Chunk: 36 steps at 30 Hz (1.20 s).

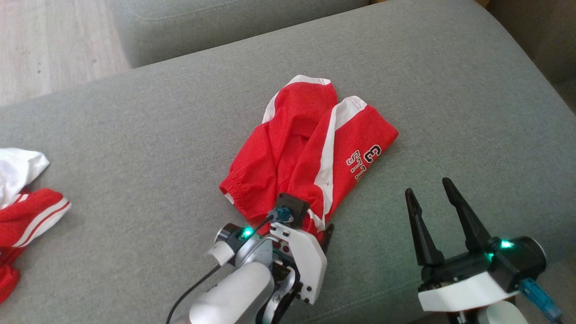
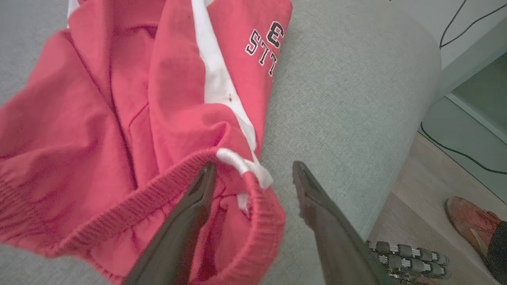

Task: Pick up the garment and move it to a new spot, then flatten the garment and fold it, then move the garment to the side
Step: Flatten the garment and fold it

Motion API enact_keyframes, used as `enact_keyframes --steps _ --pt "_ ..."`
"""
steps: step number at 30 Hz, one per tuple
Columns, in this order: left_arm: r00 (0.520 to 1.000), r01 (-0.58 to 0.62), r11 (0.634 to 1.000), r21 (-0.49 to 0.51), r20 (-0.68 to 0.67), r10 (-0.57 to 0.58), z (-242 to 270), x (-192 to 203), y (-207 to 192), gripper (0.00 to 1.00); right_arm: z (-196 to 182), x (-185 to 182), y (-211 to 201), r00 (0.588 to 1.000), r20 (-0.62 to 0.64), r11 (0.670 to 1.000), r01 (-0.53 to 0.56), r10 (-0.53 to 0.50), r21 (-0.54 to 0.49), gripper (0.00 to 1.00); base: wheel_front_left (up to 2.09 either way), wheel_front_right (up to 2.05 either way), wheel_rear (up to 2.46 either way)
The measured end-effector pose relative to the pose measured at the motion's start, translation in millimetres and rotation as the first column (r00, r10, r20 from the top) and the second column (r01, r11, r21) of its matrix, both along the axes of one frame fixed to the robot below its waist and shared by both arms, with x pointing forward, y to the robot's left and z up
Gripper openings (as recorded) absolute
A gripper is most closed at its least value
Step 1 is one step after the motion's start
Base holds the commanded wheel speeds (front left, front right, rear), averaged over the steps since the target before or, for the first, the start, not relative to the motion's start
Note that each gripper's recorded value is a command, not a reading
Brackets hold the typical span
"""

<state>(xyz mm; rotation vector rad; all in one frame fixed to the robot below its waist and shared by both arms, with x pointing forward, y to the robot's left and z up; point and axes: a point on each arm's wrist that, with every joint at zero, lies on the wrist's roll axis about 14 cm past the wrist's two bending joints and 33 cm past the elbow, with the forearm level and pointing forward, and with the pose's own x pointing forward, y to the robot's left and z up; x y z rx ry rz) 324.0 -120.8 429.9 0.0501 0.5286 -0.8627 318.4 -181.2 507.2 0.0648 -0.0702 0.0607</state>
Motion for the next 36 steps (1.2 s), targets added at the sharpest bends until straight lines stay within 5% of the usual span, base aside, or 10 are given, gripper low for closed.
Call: enact_keyframes --steps 5,6,7,9,10,23,33,34,36 --pt "0.999 -0.030 1.000 -0.005 -0.014 0.030 -2.4 3.5 1.6 0.96 -0.7 -0.7 -2.7 1.000 -0.003 1.000 0.009 -0.009 -0.001 1.00 0.00 0.00 0.00" --pt "0.999 -0.036 0.999 -0.015 -0.021 0.035 -1.9 4.0 1.3 0.70 -0.7 -0.7 -2.8 1.000 -0.003 1.000 0.010 -0.010 -0.001 1.00 0.00 0.00 0.00" --pt "0.999 -0.040 0.999 -0.021 -0.030 0.039 -1.8 4.0 1.4 0.70 -0.7 -0.8 -2.8 1.000 -0.003 1.000 0.010 -0.010 -0.001 1.00 0.00 0.00 0.00" --pt "0.998 -0.045 0.998 -0.036 -0.043 0.044 -0.7 3.4 0.6 0.09 -0.6 -0.9 -2.7 1.000 -0.003 1.000 0.010 -0.010 0.000 1.00 0.00 0.00 0.00" --pt "0.997 -0.051 0.998 -0.046 -0.055 0.048 0.2 3.0 0.3 0.00 -0.5 -1.1 -2.4 1.000 -0.002 1.000 0.010 -0.010 0.001 1.00 0.00 0.00 0.00" --pt "0.975 -0.208 0.943 -0.261 0.021 0.221 40.1 16.8 27.6 0.00 -3.5 -1.2 9.0 0.999 -0.005 0.999 -0.033 0.033 0.009 1.00 0.00 0.00 0.00" --pt "0.905 -0.412 0.830 -0.376 -0.062 0.421 28.3 -15.2 111.6 0.00 -1.6 13.3 38.5 0.989 0.005 0.989 -0.145 0.145 -0.002 1.00 0.00 0.00 0.00" --pt "0.901 -0.423 0.824 -0.377 -0.083 0.425 24.9 -21.5 113.6 0.04 -1.5 15.2 42.5 0.987 0.006 0.987 -0.159 0.159 -0.003 1.00 0.00 0.00 0.00" --pt "0.895 -0.443 0.808 -0.389 -0.137 0.424 18.5 -34.2 113.9 0.66 -1.8 18.3 50.6 0.982 0.005 0.982 -0.186 0.186 -0.002 1.00 0.00 0.00 0.00"
